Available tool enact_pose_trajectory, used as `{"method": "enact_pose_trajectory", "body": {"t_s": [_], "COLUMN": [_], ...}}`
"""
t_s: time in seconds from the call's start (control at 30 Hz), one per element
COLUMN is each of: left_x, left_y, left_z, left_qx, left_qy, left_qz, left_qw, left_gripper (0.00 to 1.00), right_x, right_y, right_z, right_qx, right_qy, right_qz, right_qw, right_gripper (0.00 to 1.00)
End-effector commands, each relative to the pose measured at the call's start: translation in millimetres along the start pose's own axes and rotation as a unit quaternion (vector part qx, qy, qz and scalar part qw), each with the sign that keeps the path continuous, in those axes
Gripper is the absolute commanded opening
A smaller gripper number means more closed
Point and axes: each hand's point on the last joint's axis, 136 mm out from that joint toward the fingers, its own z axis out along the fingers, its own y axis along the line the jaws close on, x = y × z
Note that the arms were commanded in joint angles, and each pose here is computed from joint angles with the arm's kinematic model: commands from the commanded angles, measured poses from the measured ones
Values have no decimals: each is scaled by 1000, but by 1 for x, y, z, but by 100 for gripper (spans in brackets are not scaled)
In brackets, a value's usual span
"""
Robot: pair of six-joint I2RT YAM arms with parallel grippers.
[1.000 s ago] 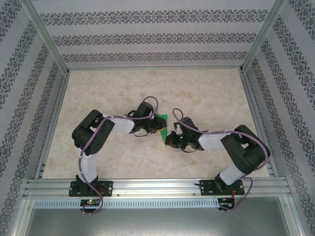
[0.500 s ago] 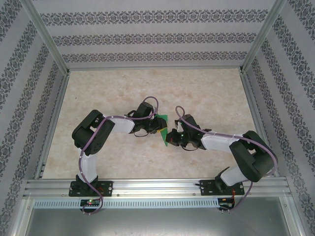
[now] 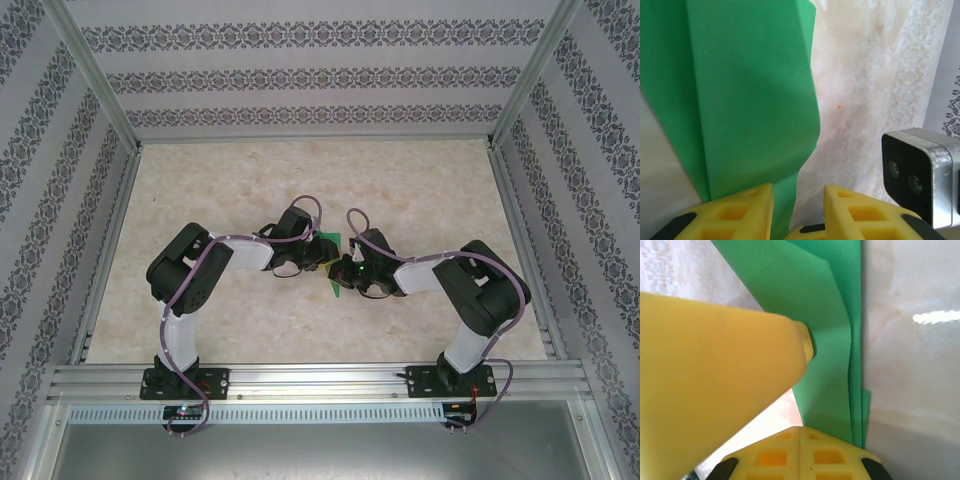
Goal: Fold a paper plane with a square sheet of paper (pick it up from the middle)
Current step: Fold the wing for the fifth time at the center of the table.
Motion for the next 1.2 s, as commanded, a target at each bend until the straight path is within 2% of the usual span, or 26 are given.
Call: {"method": "enact_pose_trajectory", "body": {"t_s": [0.0,0.2,0.4,0.7,1.0,1.17], "left_x": [0,-7,-21,-42,-49,-39], "left_y": [9,4,1,3,-3,8], "left_z": [3,3,2,2,7,5], "left_qx": [-16,-14,-14,-2,15,7], "left_qy": [5,0,-9,-17,-1,5], "left_qz": [0,20,48,69,71,52], "left_qw": [1000,1000,999,997,997,999], "left_gripper": [34,33,33,34,35,33], "right_x": [17,41,58,65,65,46], "right_y": [-39,-63,-77,-89,-96,-76], "right_z": [5,-4,-10,-23,-27,-30], "right_qx": [46,82,87,96,117,104], "right_qy": [20,62,106,138,148,120], "right_qz": [38,36,23,16,10,-5], "right_qw": [998,994,990,986,982,987], "right_gripper": [2,0,0,0,0,0]}}
